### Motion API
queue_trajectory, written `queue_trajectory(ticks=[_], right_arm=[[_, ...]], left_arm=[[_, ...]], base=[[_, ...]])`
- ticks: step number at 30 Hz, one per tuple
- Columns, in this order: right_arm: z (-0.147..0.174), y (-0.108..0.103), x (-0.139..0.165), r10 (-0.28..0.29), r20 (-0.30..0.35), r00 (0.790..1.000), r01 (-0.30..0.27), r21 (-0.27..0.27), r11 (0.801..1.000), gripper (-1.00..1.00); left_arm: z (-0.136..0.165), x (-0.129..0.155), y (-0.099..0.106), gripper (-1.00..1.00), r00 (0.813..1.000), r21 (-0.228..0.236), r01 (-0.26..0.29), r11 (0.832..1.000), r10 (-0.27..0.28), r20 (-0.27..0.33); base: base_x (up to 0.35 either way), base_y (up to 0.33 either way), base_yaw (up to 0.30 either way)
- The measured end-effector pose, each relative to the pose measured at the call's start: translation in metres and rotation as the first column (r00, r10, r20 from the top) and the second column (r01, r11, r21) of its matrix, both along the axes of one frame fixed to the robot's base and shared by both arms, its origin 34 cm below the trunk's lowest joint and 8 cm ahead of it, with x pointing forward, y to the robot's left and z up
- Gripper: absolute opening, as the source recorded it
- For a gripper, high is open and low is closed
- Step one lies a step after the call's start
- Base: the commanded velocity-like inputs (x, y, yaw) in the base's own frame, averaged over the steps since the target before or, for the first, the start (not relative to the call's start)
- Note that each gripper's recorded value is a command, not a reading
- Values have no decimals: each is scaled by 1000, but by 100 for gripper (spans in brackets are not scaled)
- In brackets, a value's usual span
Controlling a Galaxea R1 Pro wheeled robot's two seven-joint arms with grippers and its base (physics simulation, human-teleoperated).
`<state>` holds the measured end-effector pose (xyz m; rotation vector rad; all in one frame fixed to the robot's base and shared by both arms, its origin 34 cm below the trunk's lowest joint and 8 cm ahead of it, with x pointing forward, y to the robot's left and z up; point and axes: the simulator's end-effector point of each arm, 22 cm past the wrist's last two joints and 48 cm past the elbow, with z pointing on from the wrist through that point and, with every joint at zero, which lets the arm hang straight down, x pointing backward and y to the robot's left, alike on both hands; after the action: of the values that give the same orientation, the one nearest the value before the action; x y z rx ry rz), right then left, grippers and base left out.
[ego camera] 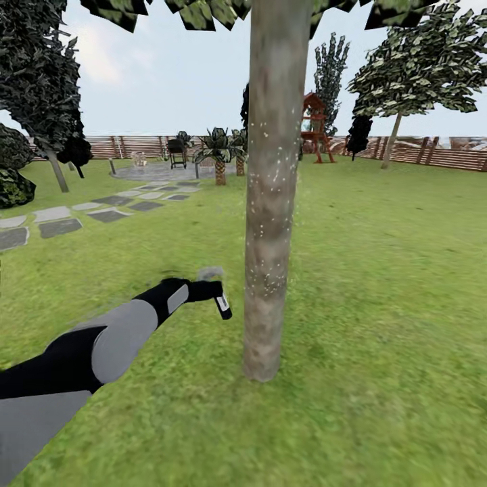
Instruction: In the garden, pick up the pesticide atomizer on the floor and spray pesticide onto both trees until each tree trunk is fully covered.
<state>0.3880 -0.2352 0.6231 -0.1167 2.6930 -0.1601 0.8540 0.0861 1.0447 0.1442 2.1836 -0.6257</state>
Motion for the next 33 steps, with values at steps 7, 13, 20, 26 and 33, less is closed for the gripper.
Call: queue_trajectory(ticks=[7, 13, 20, 26, 33], right_arm=[[0, -1, 1, 0, 3, 1000, 0, -1, 1000, 100], [1, -8, 2, -2, 6, 1000, 2, -11, 1000, 100], [1, -41, 2, -13, 10, 1000, 14, -54, 998, 100], [68, -158, 123, -21, 229, 973, 66, -189, 980, 100], [215, -214, 302, 2, 479, 878, 118, -220, 968, 100]], left_arm=[[-142, -82, 4, -100, 996, 0, -31, 1000, 31, -83], [-161, -96, 6, -100, 994, -3, -43, 999, 42, -104], [-172, -105, 7, -100, 992, 4, -41, 999, 41, -120], [-196, -126, 19, -100, 985, 17, -51, 999, 53, -163], [-206, -123, 76, -100, 980, 64, -104, 993, 113, -165]], base=[[-341, 0, 0], [-345, 0, 0], [-323, 0, 0], [-57, 0, 0], [-3, 0, 0]])
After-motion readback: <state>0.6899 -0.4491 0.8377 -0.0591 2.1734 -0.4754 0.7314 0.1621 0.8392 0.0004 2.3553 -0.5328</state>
